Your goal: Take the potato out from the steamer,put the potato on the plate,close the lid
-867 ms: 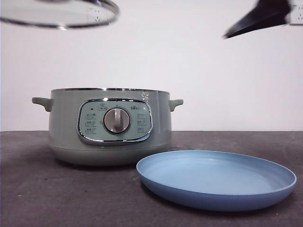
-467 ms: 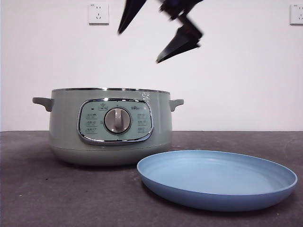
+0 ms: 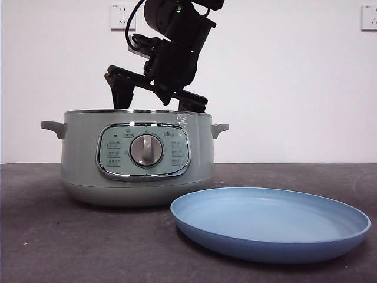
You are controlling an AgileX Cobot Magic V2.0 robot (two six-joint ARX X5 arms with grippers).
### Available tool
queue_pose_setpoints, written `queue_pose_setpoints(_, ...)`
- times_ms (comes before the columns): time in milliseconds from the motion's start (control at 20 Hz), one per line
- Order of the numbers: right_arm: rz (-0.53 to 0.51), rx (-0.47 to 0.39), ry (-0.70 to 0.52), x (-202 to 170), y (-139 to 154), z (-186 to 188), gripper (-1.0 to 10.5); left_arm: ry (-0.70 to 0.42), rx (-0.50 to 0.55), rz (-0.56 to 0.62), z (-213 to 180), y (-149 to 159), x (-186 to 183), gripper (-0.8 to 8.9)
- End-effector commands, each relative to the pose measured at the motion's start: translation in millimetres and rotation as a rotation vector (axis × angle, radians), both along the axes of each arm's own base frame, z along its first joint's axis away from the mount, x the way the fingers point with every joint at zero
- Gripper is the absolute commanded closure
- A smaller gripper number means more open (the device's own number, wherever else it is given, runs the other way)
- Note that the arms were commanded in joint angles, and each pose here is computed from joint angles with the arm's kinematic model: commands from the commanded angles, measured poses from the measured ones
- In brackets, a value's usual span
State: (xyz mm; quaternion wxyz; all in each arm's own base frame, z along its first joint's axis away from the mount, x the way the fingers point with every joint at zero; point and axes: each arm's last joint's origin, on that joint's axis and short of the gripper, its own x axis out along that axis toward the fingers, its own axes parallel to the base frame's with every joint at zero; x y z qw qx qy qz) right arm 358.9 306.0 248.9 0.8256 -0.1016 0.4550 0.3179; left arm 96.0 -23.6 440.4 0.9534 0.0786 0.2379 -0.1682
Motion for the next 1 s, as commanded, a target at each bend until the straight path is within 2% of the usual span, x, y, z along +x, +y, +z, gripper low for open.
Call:
queue_pose_setpoints(50,-0.012,-0.009,-0.012,3,2,-5,2.9,-0.056,-0.021,0.005,7,1,-3,8.22)
queue_pose_setpoints(400,-0.009,-0.018,-0.024,0,8,-7,2.9,-0.056,-0.022,0.002,7,1,-3,8.22)
queue_pose_setpoints(650,-0.005,-0.051,0.017,1,18,-32,2.9,-0.055,-0.022,0.002,7,1,-3,8.22)
queue_pose_setpoints(700,-0.012,-0.058,0.010,1,17,-32,3.5,-0.055,-0.021,0.002,7,1,-3,8.22)
queue_pose_setpoints(750,-0.017,-0.066,0.004,1,17,-33,4.6,-0.055,-0.022,0.002,7,1,-3,8.22)
queue_pose_setpoints(800,-0.017,-0.067,0.006,1,17,-33,6.0,-0.055,-0.020,0.001,7,1,-3,8.22)
queue_pose_setpoints(900,-0.002,-0.071,-0.002,1,17,-32,9.8,-0.056,-0.019,0.000,7,1,-3,8.22)
queue_pose_setpoints(1000,0.000,-0.052,-0.027,1,17,-24,9.6,-0.056,-0.019,0.000,7,1,-3,8.22)
